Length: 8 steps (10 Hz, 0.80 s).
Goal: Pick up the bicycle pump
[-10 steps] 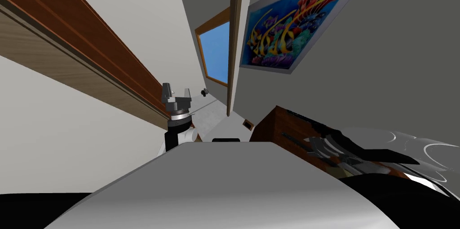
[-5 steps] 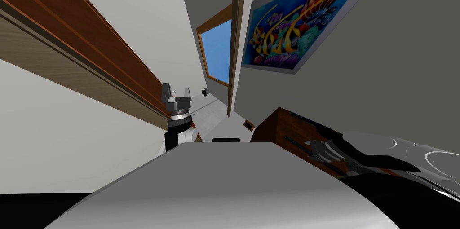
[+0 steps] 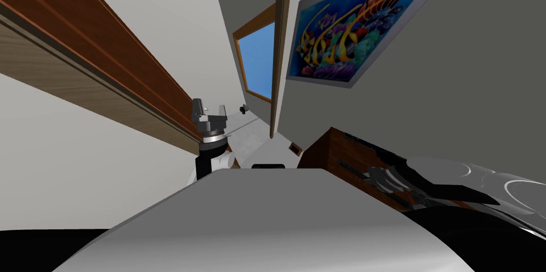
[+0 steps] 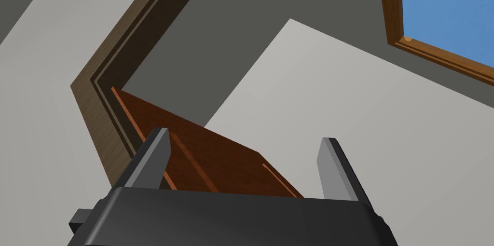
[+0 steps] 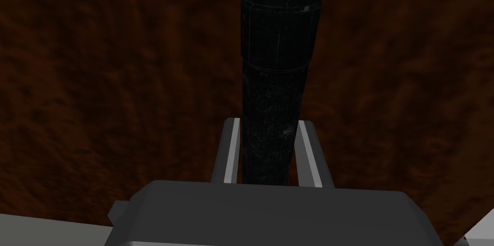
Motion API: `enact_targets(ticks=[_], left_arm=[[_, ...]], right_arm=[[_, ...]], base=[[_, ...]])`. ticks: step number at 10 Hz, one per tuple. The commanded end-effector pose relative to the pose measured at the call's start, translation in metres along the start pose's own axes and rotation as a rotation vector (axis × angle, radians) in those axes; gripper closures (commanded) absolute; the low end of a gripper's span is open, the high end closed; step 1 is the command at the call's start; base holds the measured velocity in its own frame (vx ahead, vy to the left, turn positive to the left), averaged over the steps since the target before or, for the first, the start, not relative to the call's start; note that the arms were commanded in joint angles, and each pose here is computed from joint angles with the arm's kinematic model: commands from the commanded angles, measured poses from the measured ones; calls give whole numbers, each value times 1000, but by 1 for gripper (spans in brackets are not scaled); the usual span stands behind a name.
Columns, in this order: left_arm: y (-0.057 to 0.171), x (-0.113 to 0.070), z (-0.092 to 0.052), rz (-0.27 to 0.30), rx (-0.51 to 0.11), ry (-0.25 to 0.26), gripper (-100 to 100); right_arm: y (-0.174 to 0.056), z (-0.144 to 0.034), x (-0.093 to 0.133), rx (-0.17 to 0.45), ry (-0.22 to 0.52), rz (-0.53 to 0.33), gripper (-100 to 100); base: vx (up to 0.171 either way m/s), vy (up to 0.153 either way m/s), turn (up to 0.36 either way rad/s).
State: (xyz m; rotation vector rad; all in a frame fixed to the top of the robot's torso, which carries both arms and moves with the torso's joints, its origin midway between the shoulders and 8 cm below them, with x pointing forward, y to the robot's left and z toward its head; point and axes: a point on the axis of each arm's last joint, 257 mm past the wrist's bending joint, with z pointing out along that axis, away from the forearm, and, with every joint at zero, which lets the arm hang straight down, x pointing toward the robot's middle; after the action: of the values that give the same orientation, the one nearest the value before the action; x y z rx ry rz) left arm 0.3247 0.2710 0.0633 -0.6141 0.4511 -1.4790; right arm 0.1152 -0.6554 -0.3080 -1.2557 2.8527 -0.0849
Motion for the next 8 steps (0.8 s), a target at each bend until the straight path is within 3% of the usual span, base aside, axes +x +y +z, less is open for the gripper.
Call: enact_targets(ticks=[1, 2, 3, 5, 7, 8], left_arm=[[0, 0, 0, 0, 0, 0, 0], [0, 0, 0, 0, 0, 0, 0], [0, 0, 0, 0, 0, 0, 0], [0, 0, 0, 0, 0, 0, 0], [0, 0, 0, 0, 0, 0, 0], [0, 0, 0, 0, 0, 0, 0]], right_arm=[[0, 0, 0, 0, 0, 0, 100], [0, 0, 0, 0, 0, 0, 0], [-5, -8, -4, 1, 0, -7, 100], [-12, -18, -12, 1, -1, -18, 100], [-12, -16, -11, 0, 0, -15, 100], [-12, -17, -12, 0, 0, -16, 0]], base=[[0, 0, 0], [0, 0, 0], [-14, 4, -55], [-30, 7, -77], [-11, 2, -10], [0, 0, 0]])
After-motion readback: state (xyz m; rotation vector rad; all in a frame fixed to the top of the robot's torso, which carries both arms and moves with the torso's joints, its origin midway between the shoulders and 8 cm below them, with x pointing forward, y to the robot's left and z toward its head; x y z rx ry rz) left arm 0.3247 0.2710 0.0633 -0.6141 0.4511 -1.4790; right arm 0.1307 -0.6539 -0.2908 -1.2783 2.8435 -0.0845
